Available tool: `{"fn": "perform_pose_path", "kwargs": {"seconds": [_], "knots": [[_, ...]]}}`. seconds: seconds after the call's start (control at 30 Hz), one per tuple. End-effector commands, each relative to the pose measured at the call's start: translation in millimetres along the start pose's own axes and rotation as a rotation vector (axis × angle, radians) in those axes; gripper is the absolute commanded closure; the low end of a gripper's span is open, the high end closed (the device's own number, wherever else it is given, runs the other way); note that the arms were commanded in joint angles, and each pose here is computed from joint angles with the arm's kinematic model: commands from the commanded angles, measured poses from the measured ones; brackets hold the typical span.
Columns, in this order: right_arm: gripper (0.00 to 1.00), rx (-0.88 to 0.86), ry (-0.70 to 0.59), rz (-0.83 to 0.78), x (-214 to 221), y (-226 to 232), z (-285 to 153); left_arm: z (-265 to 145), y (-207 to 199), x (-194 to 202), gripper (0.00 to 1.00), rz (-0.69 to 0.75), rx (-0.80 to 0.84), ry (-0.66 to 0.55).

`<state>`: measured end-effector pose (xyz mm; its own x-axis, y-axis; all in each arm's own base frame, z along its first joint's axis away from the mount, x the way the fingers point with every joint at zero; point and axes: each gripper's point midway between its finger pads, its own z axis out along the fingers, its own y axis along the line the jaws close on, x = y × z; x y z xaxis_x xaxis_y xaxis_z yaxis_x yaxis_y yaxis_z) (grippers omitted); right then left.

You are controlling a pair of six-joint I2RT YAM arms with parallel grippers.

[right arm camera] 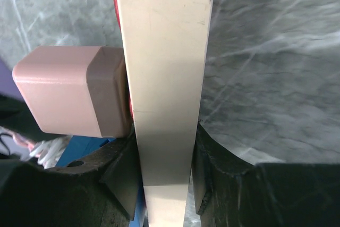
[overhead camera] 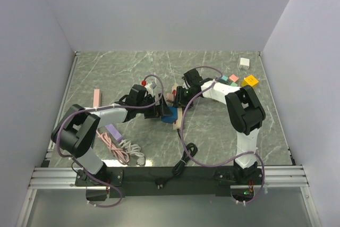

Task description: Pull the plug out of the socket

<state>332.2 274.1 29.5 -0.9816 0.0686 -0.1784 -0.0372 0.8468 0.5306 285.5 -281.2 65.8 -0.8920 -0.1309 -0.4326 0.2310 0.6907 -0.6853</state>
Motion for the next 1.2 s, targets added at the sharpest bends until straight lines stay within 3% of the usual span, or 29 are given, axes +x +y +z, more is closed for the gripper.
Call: {"fn": "perform_pose_path", "kwargs": {"seconds": [0.0,0.07,0.13,0.23,0.27,0.37,0.6,0.8,1.03,1.17], "knots": [[1.00,-0.124,0.043,0.010,9,22,-8,13,-8,-9,0.01,-0.006,0.061,-0.039],[1.00,-0.149,0.051,0.016,11,26,-9,20,-8,-4,0.01,-0.011,0.058,-0.026],[1.00,-0.149,0.052,0.025,12,26,-9,23,-12,-2,0.08,-0.005,0.073,-0.020],[1.00,-0.135,0.055,0.027,14,22,-7,26,-20,4,0.37,0.000,0.099,0.010],[1.00,-0.115,0.048,0.027,12,17,-5,26,-22,6,0.58,-0.002,0.110,0.021],[1.00,-0.041,0.042,0.013,13,1,0,19,-19,8,0.99,-0.009,0.077,0.022],[1.00,0.281,0.030,0.008,19,-66,6,-10,-18,5,0.99,0.022,-0.020,0.023],[1.00,0.294,0.072,0.041,36,-87,19,-46,-36,-12,0.99,0.009,0.079,-0.118],[1.00,0.382,0.083,0.047,44,-109,21,-49,-30,2,0.99,-0.058,0.207,-0.106],[1.00,0.463,0.048,0.031,40,-122,13,-42,-19,-2,0.99,-0.082,0.133,-0.075]]}}
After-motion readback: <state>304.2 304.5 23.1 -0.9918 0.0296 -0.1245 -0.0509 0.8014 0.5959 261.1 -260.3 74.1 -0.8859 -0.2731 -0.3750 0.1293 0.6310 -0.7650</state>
